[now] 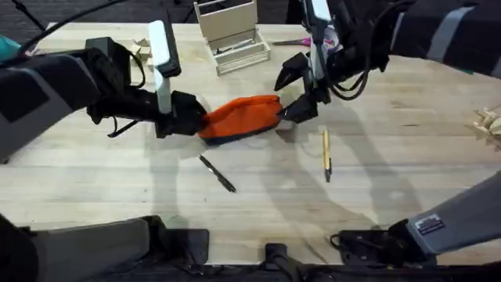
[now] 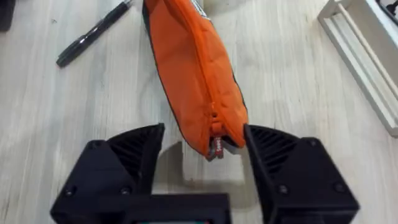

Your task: Unzip the bag, pick up the pens from the table one at a time and place them inside, then zip the bag closed.

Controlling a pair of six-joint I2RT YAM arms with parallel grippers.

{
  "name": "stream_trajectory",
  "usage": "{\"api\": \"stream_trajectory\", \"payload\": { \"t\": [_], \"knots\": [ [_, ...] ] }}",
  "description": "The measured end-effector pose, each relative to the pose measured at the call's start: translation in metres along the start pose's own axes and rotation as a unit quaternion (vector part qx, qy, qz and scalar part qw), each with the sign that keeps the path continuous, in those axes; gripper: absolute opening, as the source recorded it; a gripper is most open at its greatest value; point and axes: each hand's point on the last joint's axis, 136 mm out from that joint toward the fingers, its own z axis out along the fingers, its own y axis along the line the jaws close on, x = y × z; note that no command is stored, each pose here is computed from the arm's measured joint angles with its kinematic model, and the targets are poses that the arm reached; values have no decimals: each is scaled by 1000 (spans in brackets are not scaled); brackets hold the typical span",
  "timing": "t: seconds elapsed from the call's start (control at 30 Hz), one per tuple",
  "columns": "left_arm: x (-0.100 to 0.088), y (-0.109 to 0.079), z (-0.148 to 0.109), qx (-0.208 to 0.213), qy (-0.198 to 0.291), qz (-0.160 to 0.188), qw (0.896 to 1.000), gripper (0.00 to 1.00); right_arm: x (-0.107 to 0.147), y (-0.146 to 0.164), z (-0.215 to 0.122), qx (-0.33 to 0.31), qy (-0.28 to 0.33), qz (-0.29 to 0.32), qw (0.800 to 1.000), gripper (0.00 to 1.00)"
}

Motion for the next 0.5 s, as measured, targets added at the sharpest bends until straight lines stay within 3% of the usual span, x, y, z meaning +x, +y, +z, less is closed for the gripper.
{"api": "stream_trajectory", "payload": {
  "t": [0.33,0.5],
  "knots": [
    [0,0,0,0,0,0,1000,42,2,-3,3,1,1,-2,1000,633],
    [0,0,0,0,0,0,1000,42,3,-5,4,3,0,-4,1000,485]
  ]
}}
